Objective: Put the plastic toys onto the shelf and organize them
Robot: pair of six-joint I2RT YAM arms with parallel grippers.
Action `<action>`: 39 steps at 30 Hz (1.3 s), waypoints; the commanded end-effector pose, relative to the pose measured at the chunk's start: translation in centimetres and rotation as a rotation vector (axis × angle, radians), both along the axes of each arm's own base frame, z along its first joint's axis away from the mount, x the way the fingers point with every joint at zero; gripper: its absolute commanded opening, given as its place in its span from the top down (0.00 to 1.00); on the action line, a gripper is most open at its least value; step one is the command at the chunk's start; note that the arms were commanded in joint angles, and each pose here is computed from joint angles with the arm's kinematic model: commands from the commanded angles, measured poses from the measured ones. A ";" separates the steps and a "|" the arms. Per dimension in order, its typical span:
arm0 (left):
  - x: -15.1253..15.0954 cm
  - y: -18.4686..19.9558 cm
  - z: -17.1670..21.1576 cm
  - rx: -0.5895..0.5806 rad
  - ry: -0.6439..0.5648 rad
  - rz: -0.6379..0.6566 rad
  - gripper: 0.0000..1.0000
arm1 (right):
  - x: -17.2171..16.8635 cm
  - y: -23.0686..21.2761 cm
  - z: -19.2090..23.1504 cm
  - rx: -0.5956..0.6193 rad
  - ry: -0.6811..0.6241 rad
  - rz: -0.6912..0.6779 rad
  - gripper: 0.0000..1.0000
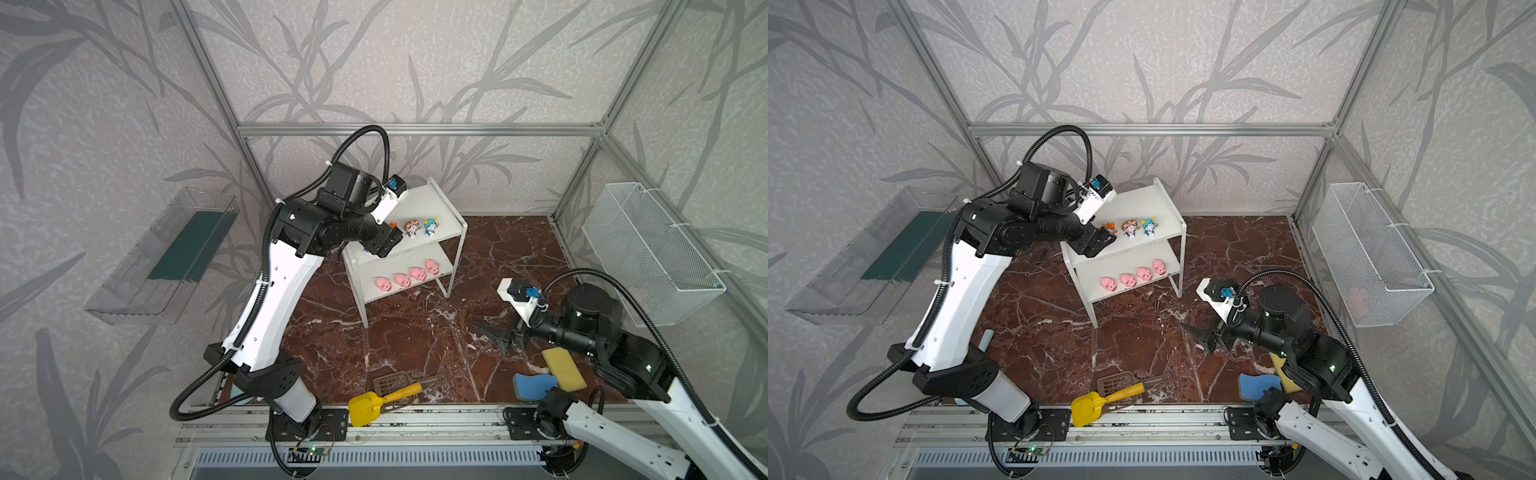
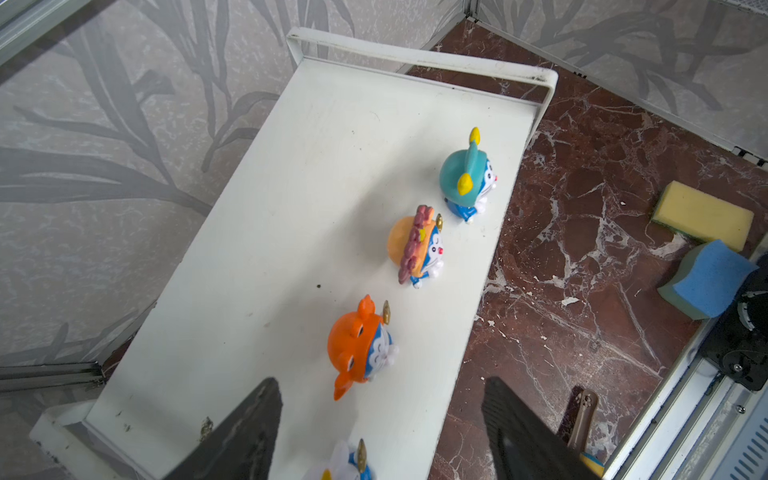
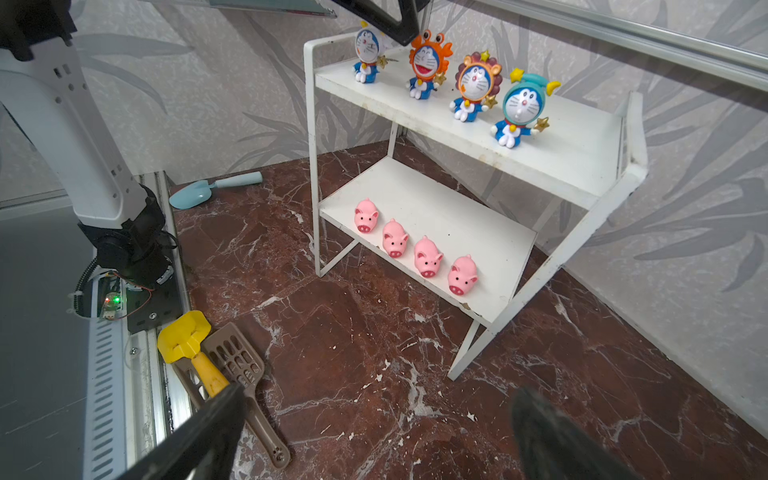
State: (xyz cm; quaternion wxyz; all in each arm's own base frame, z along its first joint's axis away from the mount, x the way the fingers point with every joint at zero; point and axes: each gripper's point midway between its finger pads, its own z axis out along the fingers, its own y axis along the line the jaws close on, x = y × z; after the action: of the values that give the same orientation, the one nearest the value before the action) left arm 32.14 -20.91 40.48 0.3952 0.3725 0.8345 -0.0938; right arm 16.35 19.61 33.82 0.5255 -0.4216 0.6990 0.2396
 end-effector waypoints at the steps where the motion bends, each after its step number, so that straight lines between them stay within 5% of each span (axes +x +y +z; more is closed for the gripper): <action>1: -0.2 -0.1 -0.8 0.014 0.042 -0.036 0.27 | 0.1 -0.1 0.1 -0.004 -0.015 -0.007 0.01; 39: 0.4 0.7 -2.1 0.026 0.070 -0.014 0.57 | 0.0 -0.5 0.7 0.008 -0.055 -0.013 0.01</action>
State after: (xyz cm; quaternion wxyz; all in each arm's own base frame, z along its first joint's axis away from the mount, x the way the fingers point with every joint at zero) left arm 33.63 -20.67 37.95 0.3597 0.3686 0.8516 -0.0973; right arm 16.29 19.19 34.20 0.5372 -0.4204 0.6937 0.2312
